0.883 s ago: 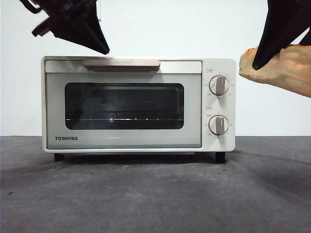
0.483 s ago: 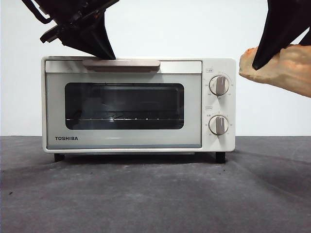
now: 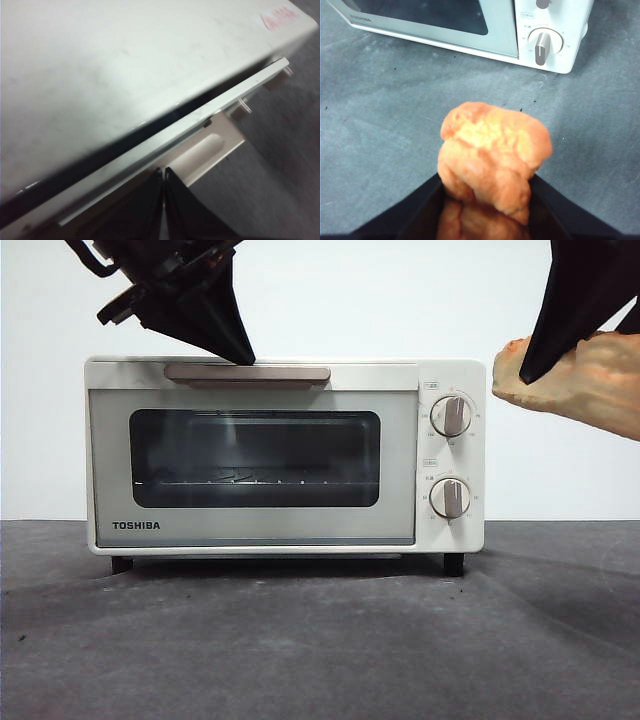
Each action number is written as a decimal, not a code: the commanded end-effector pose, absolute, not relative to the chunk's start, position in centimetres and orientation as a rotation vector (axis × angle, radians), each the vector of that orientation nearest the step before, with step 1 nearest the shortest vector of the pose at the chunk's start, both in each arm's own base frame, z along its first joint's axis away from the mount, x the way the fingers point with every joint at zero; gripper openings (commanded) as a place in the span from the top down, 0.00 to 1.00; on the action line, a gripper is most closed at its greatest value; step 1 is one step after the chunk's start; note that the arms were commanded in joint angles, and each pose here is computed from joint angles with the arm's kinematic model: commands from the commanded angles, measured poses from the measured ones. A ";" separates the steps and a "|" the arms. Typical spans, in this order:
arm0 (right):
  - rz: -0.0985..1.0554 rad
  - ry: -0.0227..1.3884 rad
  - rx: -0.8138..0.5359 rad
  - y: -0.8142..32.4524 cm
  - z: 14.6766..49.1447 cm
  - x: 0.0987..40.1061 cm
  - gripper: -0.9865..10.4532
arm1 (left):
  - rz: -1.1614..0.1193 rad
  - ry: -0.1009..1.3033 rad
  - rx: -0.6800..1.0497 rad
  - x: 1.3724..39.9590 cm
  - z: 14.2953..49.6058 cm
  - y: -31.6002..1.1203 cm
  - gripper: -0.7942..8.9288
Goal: The left arm flap open the oven, the right arm pick bread and place it into oven, the left arm flap close the oven
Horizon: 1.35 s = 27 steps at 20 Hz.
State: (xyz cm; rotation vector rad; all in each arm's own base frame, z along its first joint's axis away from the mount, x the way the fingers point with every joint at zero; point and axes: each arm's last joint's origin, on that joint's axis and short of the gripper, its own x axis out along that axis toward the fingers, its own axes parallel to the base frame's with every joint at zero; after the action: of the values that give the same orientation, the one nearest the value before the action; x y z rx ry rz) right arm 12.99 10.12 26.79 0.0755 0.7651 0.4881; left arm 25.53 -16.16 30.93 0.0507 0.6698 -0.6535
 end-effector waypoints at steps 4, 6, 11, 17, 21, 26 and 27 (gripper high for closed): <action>0.501 0.743 0.087 10.3 27.4 13.0 0.74 | -0.679 0.838 0.120 24.4 29.0 -17.2 0.90; 0.501 0.743 0.087 10.3 27.4 13.0 0.74 | -0.685 0.878 0.132 23.9 28.7 -17.3 0.90; 0.501 0.743 0.087 10.3 27.4 13.0 0.74 | -0.697 0.990 0.163 22.5 28.1 -17.9 0.90; 0.508 0.733 0.076 10.4 27.5 13.1 0.74 | -0.721 1.107 0.223 20.7 27.5 -18.4 0.90; 0.509 0.733 0.076 10.4 27.5 13.1 0.74 | -0.722 1.136 0.226 20.2 27.4 -18.7 0.90; 0.536 0.740 0.085 10.4 27.5 13.0 0.74 | -0.717 1.104 0.213 20.2 28.0 -18.3 0.90; 0.538 0.735 0.088 10.5 27.5 13.1 0.74 | -0.705 1.084 0.210 20.1 28.4 -18.0 0.90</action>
State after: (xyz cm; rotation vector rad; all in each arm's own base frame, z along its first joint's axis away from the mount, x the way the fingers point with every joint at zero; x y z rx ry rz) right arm 12.98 10.23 26.87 0.0835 0.7644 0.5200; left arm 20.11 -17.93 27.86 0.2151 1.1054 -0.7038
